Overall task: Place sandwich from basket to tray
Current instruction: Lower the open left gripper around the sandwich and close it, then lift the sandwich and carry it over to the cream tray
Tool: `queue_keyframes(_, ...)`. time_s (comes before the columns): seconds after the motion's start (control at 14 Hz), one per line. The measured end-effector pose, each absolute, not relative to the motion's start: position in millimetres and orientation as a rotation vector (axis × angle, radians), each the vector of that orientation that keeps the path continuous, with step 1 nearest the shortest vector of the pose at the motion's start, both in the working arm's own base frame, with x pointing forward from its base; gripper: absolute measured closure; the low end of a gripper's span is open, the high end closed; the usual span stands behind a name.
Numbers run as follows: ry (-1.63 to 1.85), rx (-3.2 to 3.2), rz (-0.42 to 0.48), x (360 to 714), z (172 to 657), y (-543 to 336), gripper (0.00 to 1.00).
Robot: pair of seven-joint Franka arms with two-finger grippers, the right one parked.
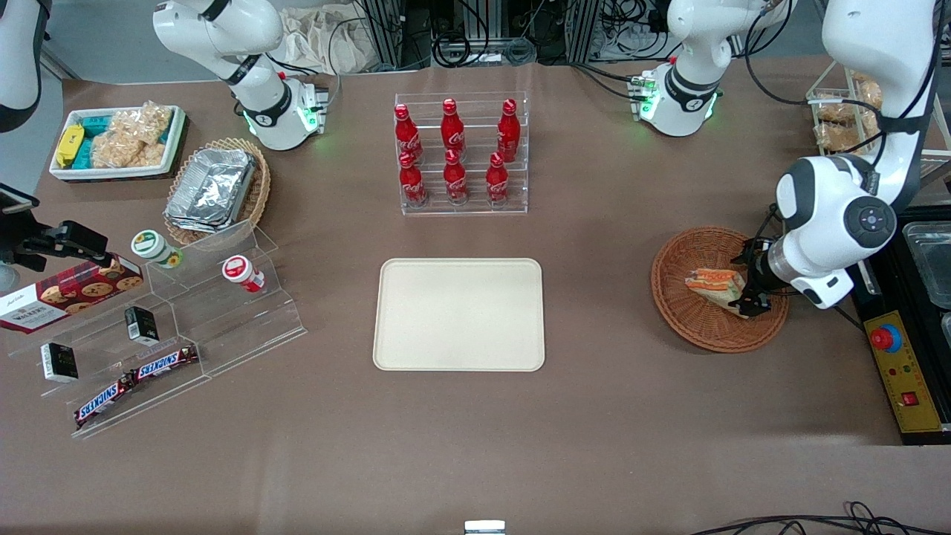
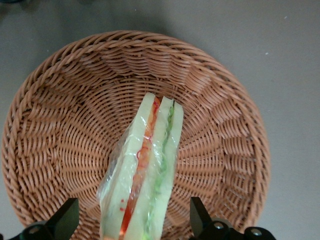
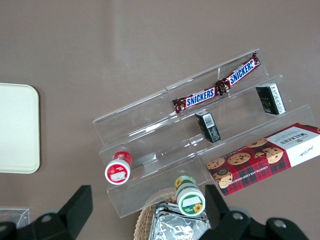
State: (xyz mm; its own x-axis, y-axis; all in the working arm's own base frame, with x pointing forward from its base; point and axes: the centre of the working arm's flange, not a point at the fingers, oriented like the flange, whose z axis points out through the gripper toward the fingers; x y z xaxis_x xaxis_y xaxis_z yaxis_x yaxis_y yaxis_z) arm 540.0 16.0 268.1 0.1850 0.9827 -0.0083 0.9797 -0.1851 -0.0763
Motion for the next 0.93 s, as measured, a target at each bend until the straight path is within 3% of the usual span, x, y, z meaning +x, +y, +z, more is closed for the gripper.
queue_keyframes(0.21,-1.932,-2.385,0.091,539.3,256.6,13.2,0.04)
queue_keyframes(0.43,-1.927,-2.394,0.083,540.0,257.1,10.5,0.39)
queue_keyframes(0.57,-1.921,-2.404,0.072,541.5,260.9,7.3,0.56)
queue_keyframes(0.71,-1.914,-2.41,0.055,550.3,281.2,7.0,0.67)
queue_keyframes(0.93,-1.837,-2.442,0.059,582.9,361.8,-10.1,0.8)
